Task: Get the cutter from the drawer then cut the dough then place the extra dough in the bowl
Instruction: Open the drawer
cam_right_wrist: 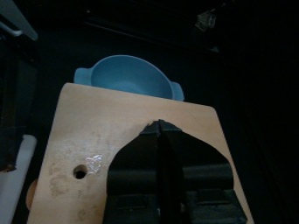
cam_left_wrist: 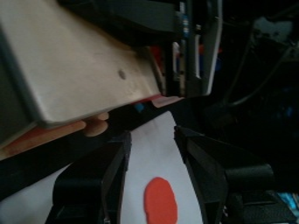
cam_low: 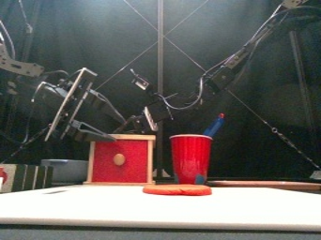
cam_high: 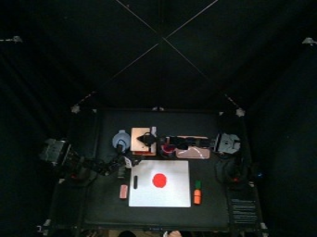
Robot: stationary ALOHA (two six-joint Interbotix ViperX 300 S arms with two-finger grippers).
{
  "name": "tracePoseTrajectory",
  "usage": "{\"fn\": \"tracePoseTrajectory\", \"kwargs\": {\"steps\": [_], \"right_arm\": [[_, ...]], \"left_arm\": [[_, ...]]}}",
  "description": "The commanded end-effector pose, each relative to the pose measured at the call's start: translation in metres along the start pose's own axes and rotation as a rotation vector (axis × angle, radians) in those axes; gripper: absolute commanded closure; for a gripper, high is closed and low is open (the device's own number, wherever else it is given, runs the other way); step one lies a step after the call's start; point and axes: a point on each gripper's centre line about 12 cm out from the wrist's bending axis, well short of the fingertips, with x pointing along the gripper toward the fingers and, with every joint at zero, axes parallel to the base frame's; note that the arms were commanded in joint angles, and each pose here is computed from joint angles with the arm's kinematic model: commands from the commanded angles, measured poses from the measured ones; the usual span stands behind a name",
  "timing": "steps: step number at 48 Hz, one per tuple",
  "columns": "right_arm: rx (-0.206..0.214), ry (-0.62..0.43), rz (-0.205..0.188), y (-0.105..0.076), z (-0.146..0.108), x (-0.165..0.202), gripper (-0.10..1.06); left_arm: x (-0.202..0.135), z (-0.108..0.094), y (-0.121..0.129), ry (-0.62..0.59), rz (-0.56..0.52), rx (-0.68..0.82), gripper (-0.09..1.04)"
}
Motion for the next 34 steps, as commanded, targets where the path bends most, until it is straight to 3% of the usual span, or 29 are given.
{"fn": "tracePoseTrajectory", "kwargs": {"steps": [1, 34], "right_arm": [[-0.006, -0.008, -0.011, -0.005, 0.009, -0.002, 0.96], [-0.014, -0.017, 0.005, 0.004, 0.017, 0.001, 0.96]], "left_arm": [[0.007, -0.001, -0.005, -0.029, 0.025, -0.084, 0.13], [0.028, -0.016, 0.014, -0.073, 0.179, -0.281, 0.14]]}}
